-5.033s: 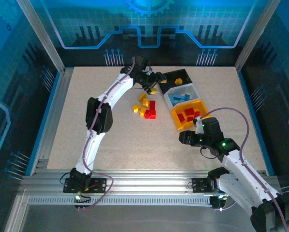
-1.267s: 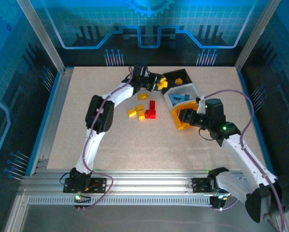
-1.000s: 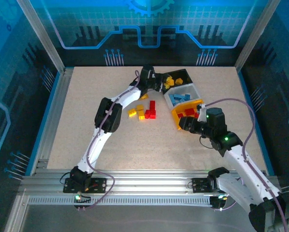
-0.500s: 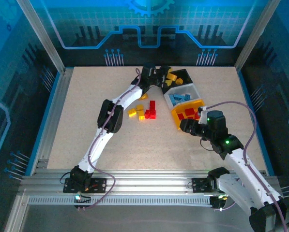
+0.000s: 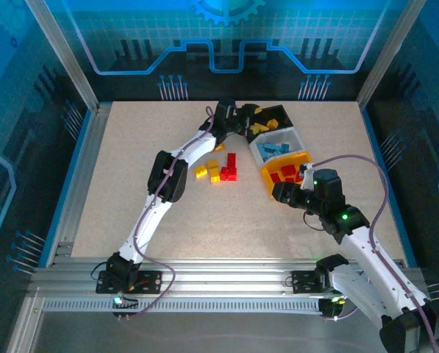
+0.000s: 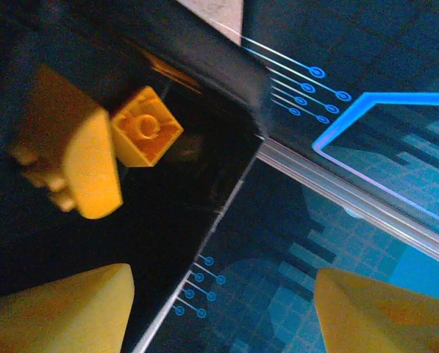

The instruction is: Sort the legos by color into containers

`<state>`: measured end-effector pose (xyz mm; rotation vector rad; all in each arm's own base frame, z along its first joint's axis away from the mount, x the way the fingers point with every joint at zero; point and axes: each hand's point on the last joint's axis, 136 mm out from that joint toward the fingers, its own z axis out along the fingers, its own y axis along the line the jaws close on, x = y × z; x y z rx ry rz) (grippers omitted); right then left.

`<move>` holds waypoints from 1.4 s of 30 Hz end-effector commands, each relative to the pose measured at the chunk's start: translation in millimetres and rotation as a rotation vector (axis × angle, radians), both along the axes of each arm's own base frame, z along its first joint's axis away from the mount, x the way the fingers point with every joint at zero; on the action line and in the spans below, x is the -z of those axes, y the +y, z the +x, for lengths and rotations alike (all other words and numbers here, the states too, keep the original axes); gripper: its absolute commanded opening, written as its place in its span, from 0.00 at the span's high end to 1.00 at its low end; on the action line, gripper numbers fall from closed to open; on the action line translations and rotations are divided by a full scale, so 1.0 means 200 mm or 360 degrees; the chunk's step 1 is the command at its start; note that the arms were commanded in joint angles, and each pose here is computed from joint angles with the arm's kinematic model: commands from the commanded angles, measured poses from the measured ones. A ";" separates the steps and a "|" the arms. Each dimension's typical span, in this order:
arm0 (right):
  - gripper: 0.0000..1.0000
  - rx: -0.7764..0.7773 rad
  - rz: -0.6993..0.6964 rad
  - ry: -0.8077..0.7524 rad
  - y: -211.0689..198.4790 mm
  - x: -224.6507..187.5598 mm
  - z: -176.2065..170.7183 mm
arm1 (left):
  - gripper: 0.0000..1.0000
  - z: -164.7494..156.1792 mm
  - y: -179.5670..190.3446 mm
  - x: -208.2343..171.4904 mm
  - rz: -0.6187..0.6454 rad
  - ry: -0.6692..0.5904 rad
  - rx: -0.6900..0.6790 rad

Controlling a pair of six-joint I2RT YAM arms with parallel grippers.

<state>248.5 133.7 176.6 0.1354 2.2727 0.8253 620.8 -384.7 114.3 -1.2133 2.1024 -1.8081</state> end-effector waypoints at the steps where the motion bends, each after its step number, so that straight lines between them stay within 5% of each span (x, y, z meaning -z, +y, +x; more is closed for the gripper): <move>1: 0.41 -0.0002 -0.0002 0.0005 0.03 0.01 0.00 | 0.33 -0.05 0.03 -0.24 -0.0020 -0.0105 0.0066; 13: 0.42 -0.0147 -0.0098 0.0210 0.22 0.05 0.10 | 0.32 -0.34 0.49 -0.39 0.0288 -0.0199 0.0118; 17: 0.43 -0.0218 -0.0148 0.0323 0.33 0.01 0.21 | 0.32 -0.55 0.77 -0.40 0.0629 -0.0184 0.0188; 23: 0.44 -0.0287 -0.0208 0.0907 0.52 0.11 0.34 | 0.30 -0.94 1.18 -0.45 0.1303 -0.0177 0.0359; 28: 0.44 -0.0362 -0.0354 0.1153 0.69 0.23 0.45 | 0.28 -1.23 1.42 -0.46 0.1638 -0.0153 0.0462; 42: 0.42 -0.0210 -0.0590 0.1240 0.82 0.46 0.68 | 0.24 -1.73 1.56 -0.46 0.1731 -0.0179 0.0522</move>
